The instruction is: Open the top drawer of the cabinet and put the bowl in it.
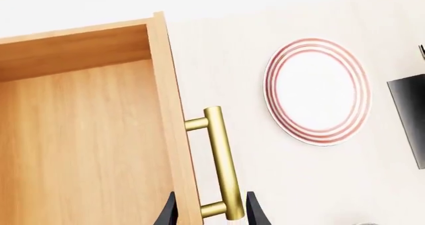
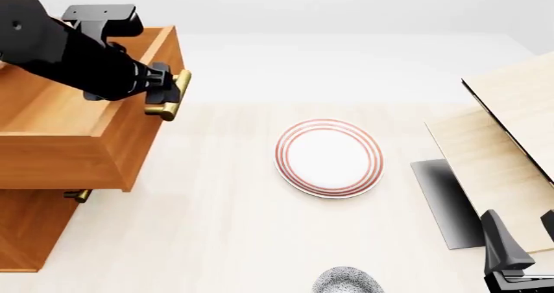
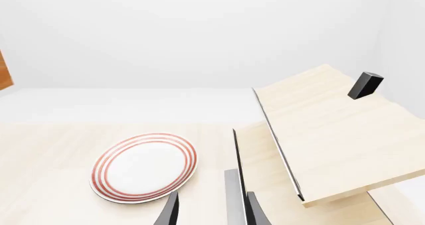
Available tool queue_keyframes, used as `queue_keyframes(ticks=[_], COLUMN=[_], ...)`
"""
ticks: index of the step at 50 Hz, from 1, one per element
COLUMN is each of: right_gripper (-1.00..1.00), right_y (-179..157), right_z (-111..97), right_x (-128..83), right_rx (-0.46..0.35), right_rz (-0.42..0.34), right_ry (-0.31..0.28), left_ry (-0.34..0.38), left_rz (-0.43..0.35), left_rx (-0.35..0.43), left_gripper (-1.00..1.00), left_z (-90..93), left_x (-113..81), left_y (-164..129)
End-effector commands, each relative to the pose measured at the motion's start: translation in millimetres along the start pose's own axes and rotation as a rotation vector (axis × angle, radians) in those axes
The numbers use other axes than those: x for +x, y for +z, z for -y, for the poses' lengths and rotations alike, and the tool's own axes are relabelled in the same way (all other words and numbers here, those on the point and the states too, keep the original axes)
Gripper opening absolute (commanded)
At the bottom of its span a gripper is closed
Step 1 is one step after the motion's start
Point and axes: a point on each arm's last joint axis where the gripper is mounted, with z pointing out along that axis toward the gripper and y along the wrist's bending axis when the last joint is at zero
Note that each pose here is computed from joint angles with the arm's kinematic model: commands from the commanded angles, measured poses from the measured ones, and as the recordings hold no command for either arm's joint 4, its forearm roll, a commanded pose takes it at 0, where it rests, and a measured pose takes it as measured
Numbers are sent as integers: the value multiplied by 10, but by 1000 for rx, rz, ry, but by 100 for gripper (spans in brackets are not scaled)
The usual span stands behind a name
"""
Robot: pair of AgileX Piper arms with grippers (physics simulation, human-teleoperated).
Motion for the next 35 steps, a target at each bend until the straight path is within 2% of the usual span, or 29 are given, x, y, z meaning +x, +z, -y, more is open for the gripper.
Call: queue_keyframes(ticks=[1, 9, 18, 27, 35], right_gripper=[100, 100, 100, 100, 100], right_y=[0, 0, 0, 0, 0], right_z=[0, 0, 0, 0, 0], right_x=[0, 0, 0, 1, 1], right_rx=[0, 0, 0, 0, 0], right_rz=[1, 1, 1, 1, 1], right_ry=[-1, -1, -1, -1, -1], left_ry=[28, 44, 64, 37, 42], left_rz=[-10, -21, -33, -3, 11], left_rx=[34, 59, 69, 33, 35], left_gripper=[100, 100, 100, 100, 100], left_z=[147, 269, 325, 137, 143], left_x=[-5, 2, 9, -31, -69], left_y=[52, 108, 140, -19, -109])
